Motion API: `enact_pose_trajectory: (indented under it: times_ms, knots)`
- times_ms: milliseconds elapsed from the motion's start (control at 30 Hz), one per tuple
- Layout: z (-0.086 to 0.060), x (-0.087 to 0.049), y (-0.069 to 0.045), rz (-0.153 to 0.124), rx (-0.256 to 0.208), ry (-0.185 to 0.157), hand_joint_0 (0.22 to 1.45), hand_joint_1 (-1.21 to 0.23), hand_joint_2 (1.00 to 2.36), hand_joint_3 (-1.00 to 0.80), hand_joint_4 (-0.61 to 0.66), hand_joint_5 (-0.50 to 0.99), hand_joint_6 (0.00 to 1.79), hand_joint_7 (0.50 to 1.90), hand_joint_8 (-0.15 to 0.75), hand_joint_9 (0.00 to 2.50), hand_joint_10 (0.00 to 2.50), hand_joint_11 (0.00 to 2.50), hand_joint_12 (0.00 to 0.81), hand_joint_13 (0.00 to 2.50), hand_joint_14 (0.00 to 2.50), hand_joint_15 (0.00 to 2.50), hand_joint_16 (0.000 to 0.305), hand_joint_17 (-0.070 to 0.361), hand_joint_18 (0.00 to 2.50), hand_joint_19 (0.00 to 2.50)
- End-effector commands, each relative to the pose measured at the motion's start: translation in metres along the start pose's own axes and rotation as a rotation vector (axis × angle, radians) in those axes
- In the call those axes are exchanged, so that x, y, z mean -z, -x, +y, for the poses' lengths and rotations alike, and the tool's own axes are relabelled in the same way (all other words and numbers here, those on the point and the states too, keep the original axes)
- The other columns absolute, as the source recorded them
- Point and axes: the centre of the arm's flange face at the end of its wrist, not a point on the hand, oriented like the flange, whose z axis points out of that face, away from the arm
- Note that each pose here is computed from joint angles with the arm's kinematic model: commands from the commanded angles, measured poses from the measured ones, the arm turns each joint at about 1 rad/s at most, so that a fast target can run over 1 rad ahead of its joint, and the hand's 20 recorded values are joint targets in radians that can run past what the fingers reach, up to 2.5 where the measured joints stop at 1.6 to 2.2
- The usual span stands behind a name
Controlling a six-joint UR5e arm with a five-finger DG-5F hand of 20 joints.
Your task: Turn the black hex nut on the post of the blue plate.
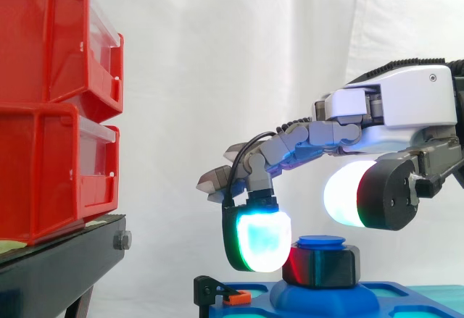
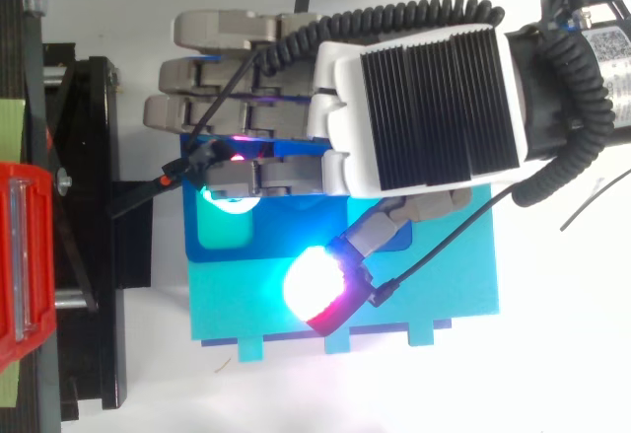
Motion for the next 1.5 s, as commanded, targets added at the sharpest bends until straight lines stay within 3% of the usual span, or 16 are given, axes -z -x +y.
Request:
enact_pose_trajectory:
  times_ms: [0,400,833,1033,1467]
  knots:
    - [-0.003,0.002,0.000,0.007,0.003,0.000,0.46,-0.20,1.00,-0.50,0.11,-0.17,0.51,1.25,0.203,0.15,0.00,0.00,0.349,0.24,0.00,0.04,0.052,0.118,0.00,0.00]
    - [-0.019,0.010,-0.001,0.011,0.005,0.003,0.46,-0.20,1.00,-0.50,0.12,-0.20,0.60,1.08,0.207,0.14,0.00,0.00,0.351,0.23,0.00,0.05,0.052,0.117,0.00,0.02]
    - [-0.035,0.018,-0.002,0.013,0.017,0.009,0.46,-0.20,1.00,-0.50,0.13,-0.20,0.61,1.07,0.209,0.14,0.00,0.00,0.351,0.24,0.00,0.05,0.052,0.117,0.00,0.01]
    - [-0.047,0.026,-0.004,0.027,0.011,0.014,0.46,-0.21,1.00,-0.50,0.13,-0.20,0.62,1.07,0.209,0.14,0.00,0.00,0.351,0.24,0.00,0.05,0.052,0.117,0.00,0.02]
    - [-0.053,0.028,-0.002,0.024,0.011,0.017,0.46,-0.22,1.00,-0.50,0.14,-0.20,0.61,1.08,0.213,0.16,0.00,0.00,0.354,0.25,0.00,0.04,0.052,0.117,0.02,0.00]
